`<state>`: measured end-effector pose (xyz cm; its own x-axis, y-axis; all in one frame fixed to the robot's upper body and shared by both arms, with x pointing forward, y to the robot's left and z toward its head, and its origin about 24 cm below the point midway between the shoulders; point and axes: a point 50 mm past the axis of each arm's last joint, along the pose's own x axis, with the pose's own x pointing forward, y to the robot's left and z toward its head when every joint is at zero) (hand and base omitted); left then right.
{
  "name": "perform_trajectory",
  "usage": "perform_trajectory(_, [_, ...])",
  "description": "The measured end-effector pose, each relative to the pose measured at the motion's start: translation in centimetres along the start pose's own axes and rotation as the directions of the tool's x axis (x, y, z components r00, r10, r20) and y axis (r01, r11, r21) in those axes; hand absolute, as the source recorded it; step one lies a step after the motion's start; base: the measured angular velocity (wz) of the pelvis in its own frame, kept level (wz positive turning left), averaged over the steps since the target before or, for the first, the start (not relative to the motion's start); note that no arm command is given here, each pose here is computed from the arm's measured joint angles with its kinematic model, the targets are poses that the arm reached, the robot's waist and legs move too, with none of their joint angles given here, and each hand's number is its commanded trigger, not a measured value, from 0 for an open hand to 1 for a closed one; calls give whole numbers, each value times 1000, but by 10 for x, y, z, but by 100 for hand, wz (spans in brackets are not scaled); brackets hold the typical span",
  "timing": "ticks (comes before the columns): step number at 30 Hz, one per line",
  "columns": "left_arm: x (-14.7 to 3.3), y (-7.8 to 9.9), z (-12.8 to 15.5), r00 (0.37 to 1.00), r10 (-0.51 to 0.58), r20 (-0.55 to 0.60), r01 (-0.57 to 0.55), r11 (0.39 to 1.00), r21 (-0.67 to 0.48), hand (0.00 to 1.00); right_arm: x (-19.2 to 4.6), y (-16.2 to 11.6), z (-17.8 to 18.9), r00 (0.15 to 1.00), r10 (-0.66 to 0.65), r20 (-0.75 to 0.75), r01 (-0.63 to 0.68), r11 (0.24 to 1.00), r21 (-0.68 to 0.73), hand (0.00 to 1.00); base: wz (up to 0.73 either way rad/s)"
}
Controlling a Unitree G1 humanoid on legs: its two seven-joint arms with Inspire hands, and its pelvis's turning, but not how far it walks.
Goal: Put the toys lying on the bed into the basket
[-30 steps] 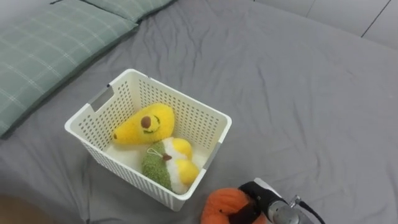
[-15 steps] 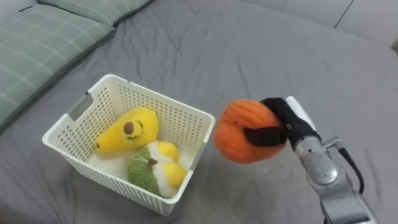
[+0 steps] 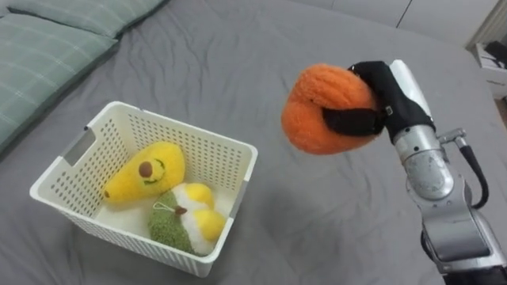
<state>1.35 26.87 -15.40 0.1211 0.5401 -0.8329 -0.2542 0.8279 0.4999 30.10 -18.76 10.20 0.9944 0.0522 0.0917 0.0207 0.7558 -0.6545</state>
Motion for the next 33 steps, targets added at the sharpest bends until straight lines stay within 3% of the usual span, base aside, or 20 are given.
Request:
perform_trajectory(12, [1, -1, 6, 1000, -4, 9, 4, 1000, -2, 0, 12, 13, 49, 982, 57, 178, -56, 998, -12, 100, 1])
perform_trajectory(19, [2, -2, 16, 1000, -19, 21, 19, 1000, 17, 0, 15, 28, 60, 972, 148, 185, -143, 989, -44, 100, 7])
perform_trajectory(22, [2, -1, 16, 1000, -18, 13, 18, 1000, 23, 0, 16, 36, 68, 957, 212, 200, -202, 977, -70, 92, 4])
perform_trajectory(25, [2, -1, 15, 1000, -19, 5, 19, 999, 29, 0, 16, 42, 73, 942, 262, 211, -248, 965, -89, 78, 16])
perform_trajectory(27, [3, -3, 18, 1000, -22, 7, 21, 999, 33, 0, 16, 44, 74, 938, 276, 210, -261, 961, -95, 61, 17])
perform_trajectory(30, [3, -4, 24, 1000, -20, 21, 19, 998, 58, 0, 15, 49, 73, 935, 292, 200, -273, 955, -119, 50, 17])
perform_trajectory(32, [3, -4, 26, 1000, -17, 23, 15, 998, 63, 0, 16, 53, 69, 934, 307, 182, -288, 950, -124, 4, 5])
perform_trajectory(33, [3, -4, 26, 1000, -15, 24, 14, 998, 64, 0, 16, 57, 64, 934, 322, 157, -304, 944, -128, 0, 0])
